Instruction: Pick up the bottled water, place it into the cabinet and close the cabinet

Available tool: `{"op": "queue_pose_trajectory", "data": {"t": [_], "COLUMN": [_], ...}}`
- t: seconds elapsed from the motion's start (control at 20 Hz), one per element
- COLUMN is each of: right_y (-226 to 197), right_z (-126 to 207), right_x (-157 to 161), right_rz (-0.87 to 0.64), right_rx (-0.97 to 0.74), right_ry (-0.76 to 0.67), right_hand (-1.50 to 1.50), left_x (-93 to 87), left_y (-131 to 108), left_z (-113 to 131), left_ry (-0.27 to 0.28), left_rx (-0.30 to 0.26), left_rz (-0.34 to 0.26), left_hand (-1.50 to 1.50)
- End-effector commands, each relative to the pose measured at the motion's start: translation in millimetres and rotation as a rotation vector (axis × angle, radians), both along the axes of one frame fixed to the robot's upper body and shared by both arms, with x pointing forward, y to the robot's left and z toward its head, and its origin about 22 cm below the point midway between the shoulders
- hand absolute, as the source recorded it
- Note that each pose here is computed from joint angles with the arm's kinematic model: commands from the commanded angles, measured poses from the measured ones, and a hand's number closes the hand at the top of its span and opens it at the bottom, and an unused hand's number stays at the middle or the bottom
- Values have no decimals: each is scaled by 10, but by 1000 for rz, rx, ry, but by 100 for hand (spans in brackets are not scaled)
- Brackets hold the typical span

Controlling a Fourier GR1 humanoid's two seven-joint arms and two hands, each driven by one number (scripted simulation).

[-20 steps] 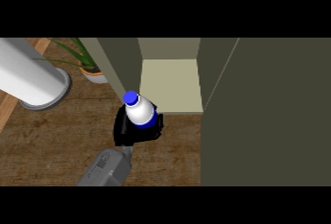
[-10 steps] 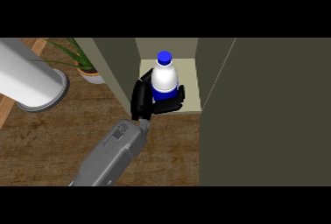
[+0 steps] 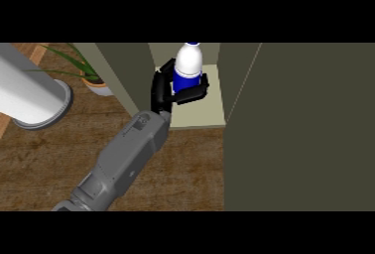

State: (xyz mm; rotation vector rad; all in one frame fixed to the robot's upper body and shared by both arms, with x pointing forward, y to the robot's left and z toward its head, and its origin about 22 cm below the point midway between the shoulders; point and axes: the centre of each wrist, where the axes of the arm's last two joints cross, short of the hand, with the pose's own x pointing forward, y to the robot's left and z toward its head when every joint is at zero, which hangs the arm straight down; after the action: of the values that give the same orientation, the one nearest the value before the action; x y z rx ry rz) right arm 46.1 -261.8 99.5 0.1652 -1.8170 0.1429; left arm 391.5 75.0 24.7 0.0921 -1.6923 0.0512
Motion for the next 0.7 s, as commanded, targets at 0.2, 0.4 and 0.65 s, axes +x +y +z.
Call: {"op": "queue_pose_trajectory", "data": {"t": [0.2, 0.4, 0.65], "right_y": [20, -47, -56], "right_z": [114, 1, 119], "right_x": [-15, 28, -10], "right_rz": [31, 36, 47], "right_rx": [60, 59, 51], "right_ry": [-32, -47, -59], "right_hand": [-150, -150, -150], "left_x": [326, 270, 309], "left_y": [260, 425, 430], "left_z": [93, -126, -108], "left_ry": [60, 76, 53], "left_rx": [186, 122, 169], "left_rz": [144, 216, 248], "left_hand": [150, 150, 150]}}
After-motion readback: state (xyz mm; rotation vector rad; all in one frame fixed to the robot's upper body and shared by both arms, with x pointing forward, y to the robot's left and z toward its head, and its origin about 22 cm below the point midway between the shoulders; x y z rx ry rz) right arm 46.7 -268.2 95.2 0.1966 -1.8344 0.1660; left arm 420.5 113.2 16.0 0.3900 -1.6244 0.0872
